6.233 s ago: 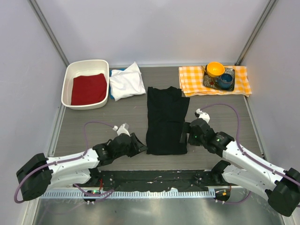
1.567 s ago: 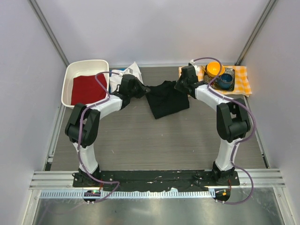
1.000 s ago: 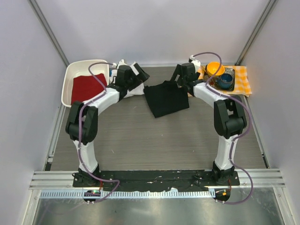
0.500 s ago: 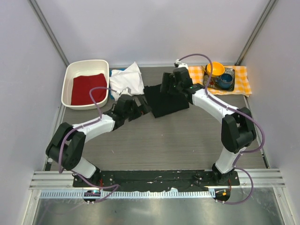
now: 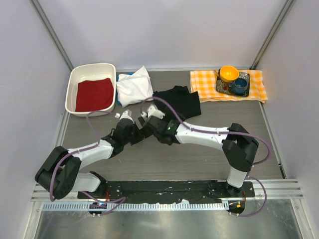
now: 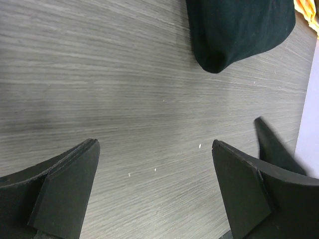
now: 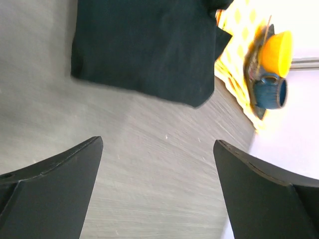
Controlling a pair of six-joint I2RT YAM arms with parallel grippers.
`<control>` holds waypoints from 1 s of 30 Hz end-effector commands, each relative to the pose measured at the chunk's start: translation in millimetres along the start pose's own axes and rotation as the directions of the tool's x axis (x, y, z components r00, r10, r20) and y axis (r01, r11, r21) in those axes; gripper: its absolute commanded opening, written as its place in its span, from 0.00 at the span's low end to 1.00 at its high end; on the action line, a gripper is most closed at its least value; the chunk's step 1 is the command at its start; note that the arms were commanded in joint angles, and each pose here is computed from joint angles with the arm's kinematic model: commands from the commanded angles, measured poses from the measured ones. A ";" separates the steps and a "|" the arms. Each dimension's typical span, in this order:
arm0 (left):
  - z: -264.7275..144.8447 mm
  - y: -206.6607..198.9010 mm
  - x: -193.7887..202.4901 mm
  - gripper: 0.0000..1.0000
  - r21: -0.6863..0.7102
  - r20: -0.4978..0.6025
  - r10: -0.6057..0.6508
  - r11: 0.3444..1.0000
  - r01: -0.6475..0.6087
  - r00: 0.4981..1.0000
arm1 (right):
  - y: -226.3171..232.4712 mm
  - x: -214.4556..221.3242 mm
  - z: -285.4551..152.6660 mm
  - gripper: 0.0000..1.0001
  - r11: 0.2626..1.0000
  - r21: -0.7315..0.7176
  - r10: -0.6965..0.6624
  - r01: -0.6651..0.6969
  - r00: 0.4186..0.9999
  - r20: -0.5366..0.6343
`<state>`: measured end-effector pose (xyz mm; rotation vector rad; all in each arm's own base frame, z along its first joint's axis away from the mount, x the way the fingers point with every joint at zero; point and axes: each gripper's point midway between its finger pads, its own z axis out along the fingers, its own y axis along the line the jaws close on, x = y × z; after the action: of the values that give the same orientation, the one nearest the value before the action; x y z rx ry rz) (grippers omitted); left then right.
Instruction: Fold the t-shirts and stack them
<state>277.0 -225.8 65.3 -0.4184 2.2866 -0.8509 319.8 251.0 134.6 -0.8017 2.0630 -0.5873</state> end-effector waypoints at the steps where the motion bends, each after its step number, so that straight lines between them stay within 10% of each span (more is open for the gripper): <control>1: -12.5 0.9 -12.3 1.00 0.020 0.090 -0.001 1.000 -0.001 0.996 | -30.9 27.9 -21.0 1.00 0.953 0.197 -0.233 0.228 0.972 0.003; 14: -2.1 -0.8 -12.9 1.00 0.048 0.098 0.009 0.999 -0.014 0.995 | -0.9 71.5 -39.5 0.99 0.936 0.063 -0.349 0.347 0.887 0.301; 30: 11.5 18.8 -31.8 1.00 -0.013 0.149 -0.065 0.998 0.067 0.987 | 19.1 46.9 35.5 1.00 0.849 0.158 -0.529 0.505 0.802 0.279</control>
<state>289.6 -205.4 51.2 -0.5082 2.2117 -0.8065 293.9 206.5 57.8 -1.4124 1.5914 -0.8144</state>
